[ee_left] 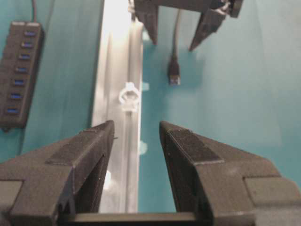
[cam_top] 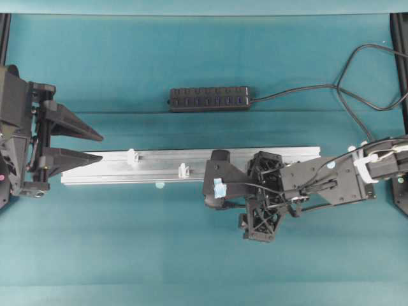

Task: Pass the USB cable through three rings with both arms.
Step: 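Grasp the USB plug with the right gripper and lift it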

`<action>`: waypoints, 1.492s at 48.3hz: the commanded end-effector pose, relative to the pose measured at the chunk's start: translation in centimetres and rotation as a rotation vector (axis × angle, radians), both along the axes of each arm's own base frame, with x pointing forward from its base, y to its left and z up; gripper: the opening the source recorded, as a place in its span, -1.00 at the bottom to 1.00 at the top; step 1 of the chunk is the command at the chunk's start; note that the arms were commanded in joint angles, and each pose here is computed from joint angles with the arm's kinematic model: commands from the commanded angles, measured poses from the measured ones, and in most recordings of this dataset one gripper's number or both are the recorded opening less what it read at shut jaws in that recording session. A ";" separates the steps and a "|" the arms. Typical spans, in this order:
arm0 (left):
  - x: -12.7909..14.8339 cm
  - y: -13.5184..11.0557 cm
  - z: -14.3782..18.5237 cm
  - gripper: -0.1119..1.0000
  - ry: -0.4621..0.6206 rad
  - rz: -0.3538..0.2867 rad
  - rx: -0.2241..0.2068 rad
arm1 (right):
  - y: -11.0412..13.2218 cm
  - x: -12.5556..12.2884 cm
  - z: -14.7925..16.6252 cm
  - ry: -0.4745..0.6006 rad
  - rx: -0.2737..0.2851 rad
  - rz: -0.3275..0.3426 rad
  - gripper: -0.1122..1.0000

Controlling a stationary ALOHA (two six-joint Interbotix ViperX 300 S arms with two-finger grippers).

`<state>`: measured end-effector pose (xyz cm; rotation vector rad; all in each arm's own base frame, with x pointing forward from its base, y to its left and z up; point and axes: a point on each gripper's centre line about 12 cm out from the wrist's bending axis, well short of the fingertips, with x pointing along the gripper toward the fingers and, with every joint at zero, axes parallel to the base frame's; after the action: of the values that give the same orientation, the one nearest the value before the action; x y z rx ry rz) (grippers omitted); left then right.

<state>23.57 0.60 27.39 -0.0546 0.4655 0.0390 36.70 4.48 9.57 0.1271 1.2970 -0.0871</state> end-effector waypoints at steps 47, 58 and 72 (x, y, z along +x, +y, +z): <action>0.1 0.6 0.5 0.15 -0.023 0.025 0.004 | 0.3 0.5 -0.5 0.055 -0.033 0.051 -0.94; 0.2 0.6 0.8 0.15 -0.041 0.026 0.002 | 0.7 0.5 0.5 0.056 -0.035 0.061 -0.94; 0.5 0.6 0.8 0.14 -0.044 0.041 -0.030 | 0.9 -0.5 7.0 0.041 -0.041 0.064 -0.95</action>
<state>23.72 1.18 27.55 -0.1006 0.4406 0.0713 36.37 5.37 13.84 0.0582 1.3693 -0.0721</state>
